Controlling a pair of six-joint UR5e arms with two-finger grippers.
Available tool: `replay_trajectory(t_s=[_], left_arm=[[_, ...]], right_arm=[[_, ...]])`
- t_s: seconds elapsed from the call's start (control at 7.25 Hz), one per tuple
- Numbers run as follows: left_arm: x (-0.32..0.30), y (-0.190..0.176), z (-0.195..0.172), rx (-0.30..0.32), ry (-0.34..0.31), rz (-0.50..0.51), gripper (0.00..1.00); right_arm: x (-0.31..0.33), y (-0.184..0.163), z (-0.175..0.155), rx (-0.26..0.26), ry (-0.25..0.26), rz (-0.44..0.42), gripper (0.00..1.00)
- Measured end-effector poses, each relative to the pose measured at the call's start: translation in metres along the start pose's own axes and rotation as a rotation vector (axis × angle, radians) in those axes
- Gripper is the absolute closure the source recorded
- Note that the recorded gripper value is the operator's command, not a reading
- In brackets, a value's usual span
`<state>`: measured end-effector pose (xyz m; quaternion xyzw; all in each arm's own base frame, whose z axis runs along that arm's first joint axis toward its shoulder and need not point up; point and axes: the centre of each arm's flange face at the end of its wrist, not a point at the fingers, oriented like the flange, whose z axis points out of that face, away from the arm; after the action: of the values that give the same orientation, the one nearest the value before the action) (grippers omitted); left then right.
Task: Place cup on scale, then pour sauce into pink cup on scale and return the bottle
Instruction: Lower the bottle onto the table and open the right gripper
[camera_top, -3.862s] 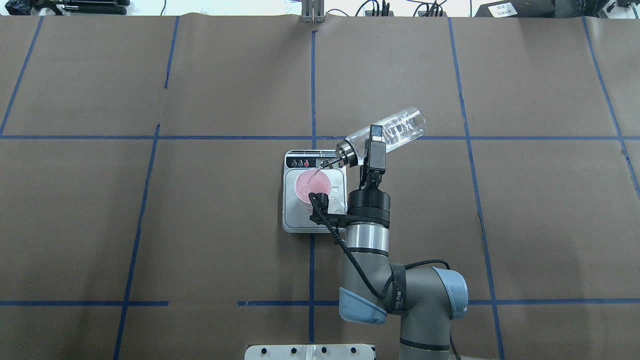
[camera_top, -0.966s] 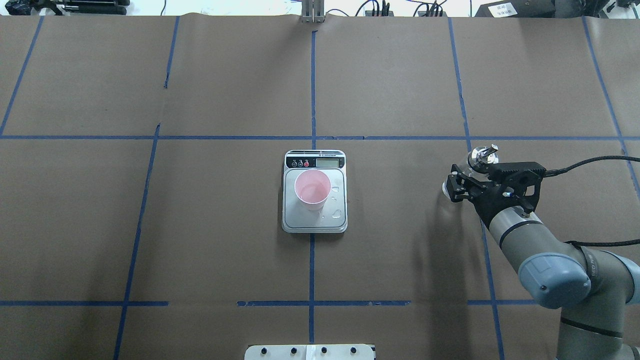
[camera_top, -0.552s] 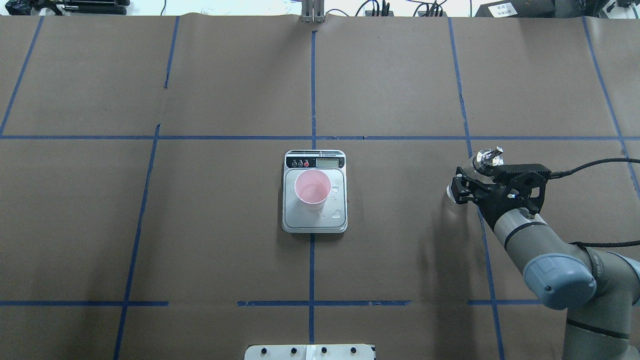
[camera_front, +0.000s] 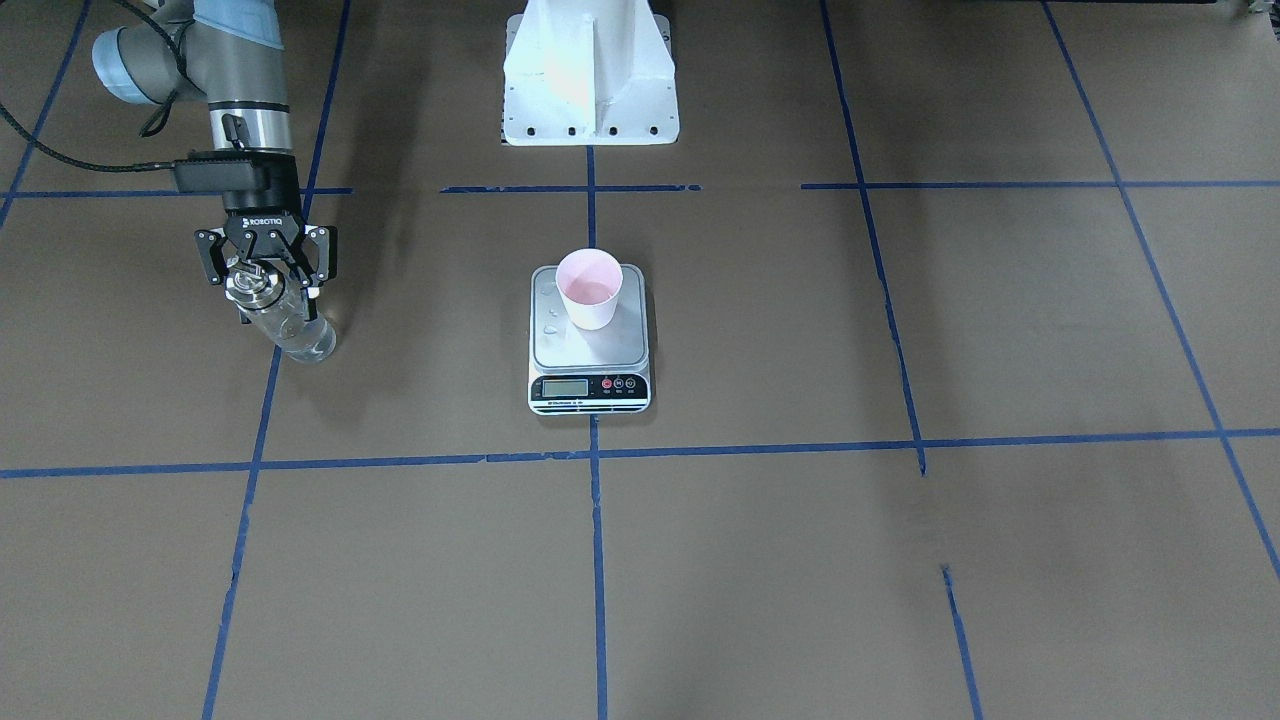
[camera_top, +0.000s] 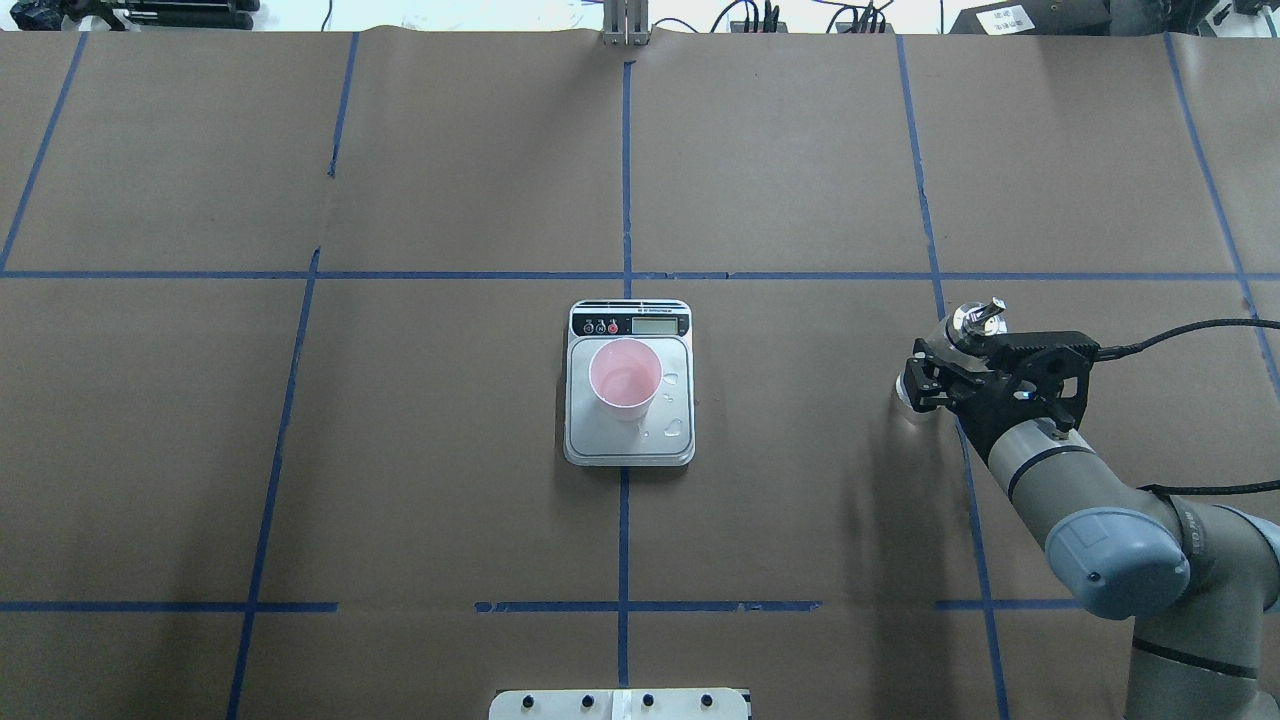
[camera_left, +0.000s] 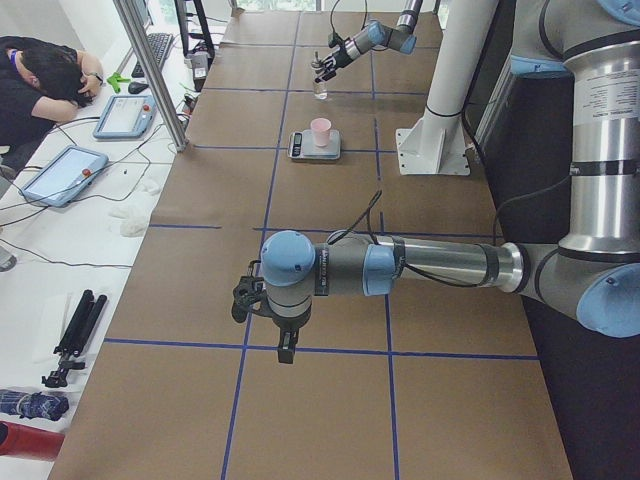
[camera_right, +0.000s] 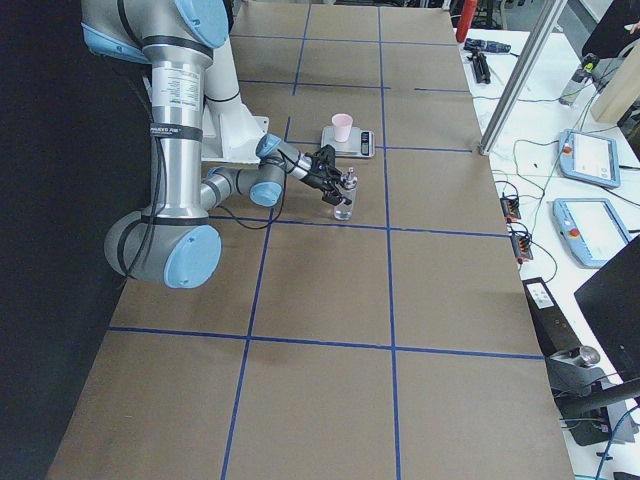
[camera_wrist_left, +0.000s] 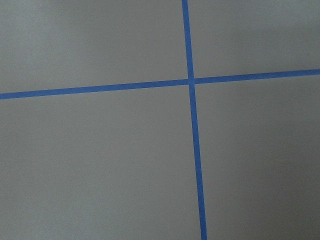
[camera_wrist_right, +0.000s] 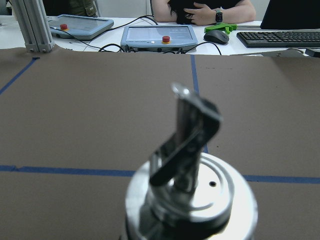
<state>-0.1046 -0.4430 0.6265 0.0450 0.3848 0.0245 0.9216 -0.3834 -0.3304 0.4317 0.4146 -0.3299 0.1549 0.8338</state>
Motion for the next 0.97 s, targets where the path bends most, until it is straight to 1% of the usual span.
replay_trajectory(t_s=[0.14, 0.28, 0.41, 0.55, 0.69, 0.97], left_arm=[[-0.0001, 0.0, 0.0001, 0.0, 0.0, 0.0, 0.0], [0.0001, -0.0002, 0.0, 0.0, 0.0, 0.0, 0.0], [0.0003, -0.0006, 0.0, 0.0, 0.0, 0.001, 0.0], [0.0005, -0.0007, -0.0001, 0.0, 0.0, 0.001, 0.0], [0.0009, -0.0011, -0.0006, 0.001, 0.0, 0.002, 0.0], [0.0016, -0.0023, -0.0014, 0.003, 0.0, 0.004, 0.0]], right_arm=[[0.0001, 0.0008, 0.0005, -0.001, 0.001, -0.002, 0.53], [0.0004, 0.0017, 0.0011, -0.002, 0.004, -0.006, 0.37], [0.0006, 0.0022, 0.0015, -0.004, 0.008, -0.01, 0.33], [0.0003, 0.0024, 0.0016, -0.004, 0.009, -0.012, 0.12], [-0.0007, 0.0022, 0.0013, -0.004, 0.008, -0.012, 0.0], [-0.0029, 0.0015, 0.0008, -0.004, 0.004, -0.011, 0.0]])
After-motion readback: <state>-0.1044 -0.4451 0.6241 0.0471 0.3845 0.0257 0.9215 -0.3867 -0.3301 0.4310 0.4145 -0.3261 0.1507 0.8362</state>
